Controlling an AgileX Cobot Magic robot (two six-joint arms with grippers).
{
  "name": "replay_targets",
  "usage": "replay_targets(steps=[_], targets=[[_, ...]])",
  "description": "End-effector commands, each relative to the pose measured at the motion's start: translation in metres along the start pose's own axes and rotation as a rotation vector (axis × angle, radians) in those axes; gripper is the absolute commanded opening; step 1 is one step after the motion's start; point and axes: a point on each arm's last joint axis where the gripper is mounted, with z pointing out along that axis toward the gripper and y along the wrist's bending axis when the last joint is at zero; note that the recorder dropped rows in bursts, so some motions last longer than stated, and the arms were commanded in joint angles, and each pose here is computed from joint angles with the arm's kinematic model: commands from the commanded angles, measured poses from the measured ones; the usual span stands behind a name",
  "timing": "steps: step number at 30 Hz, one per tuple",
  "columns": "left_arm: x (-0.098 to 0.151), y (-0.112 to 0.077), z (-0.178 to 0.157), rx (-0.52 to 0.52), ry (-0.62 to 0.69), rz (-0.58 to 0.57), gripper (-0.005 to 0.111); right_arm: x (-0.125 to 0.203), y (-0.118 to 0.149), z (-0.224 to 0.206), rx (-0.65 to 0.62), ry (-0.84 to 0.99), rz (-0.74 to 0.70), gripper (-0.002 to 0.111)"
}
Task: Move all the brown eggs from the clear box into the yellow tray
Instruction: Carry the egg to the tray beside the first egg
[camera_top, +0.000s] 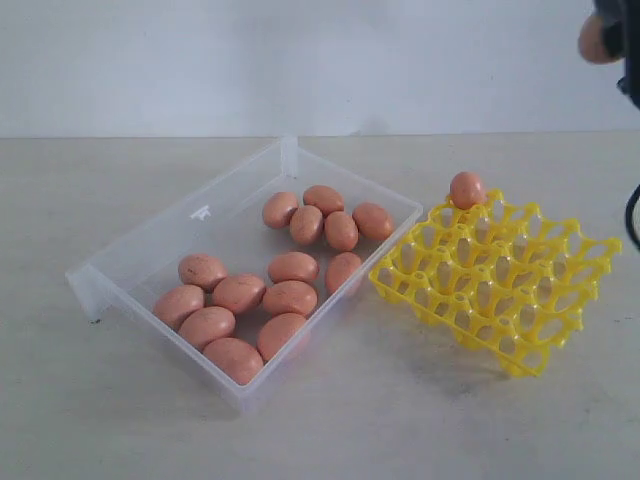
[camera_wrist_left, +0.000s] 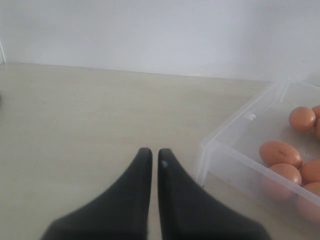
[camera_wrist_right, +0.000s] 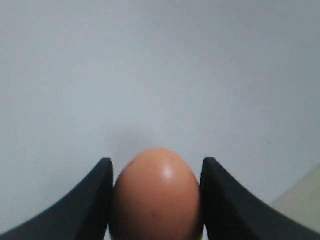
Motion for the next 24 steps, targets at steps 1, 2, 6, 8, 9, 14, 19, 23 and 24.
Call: replay_targets(steps=[1, 2, 6, 8, 9, 14, 19, 23, 24], targets=[[0.0, 0.0, 0.0, 0.003, -0.007, 0.0, 0.004, -0.033, -0.013, 0.028, -0.124, 0.006, 0.141, 0.0], [0.0, 0.0, 0.0, 0.003, -0.007, 0.0, 0.004, -0.04, -0.017, 0.034, -0.161, 0.01, 0.163, 0.0], [0.0, 0.0, 0.0, 0.003, -0.007, 0.0, 0.004, -0.063, -0.027, 0.051, -0.372, 0.009, 0.266, 0.0], [0.0, 0.0, 0.0, 0.003, -0.007, 0.0, 0.004, -0.068, -0.038, 0.058, -0.395, 0.028, 0.291, 0.0], [0.0, 0.0, 0.0, 0.003, -0.007, 0.0, 0.004, -0.07, -0.039, 0.06, -0.402, 0.053, 0.31, 0.0], [0.0, 0.0, 0.0, 0.003, -0.007, 0.0, 0.004, -0.07, -0.042, 0.063, -0.422, 0.139, 0.181, 0.0], [0.0, 0.0, 0.0, 0.003, -0.007, 0.0, 0.004, -0.055, -0.035, 0.06, -0.527, 0.367, -0.181, 0.0], [0.0, 0.0, 0.0, 0.003, -0.007, 0.0, 0.004, -0.047, -0.04, 0.063, -0.476, 0.502, -0.344, 0.0], [0.0, 0.0, 0.0, 0.003, -0.007, 0.0, 0.004, -0.048, -0.042, 0.064, -0.452, 0.499, -0.36, 0.0]])
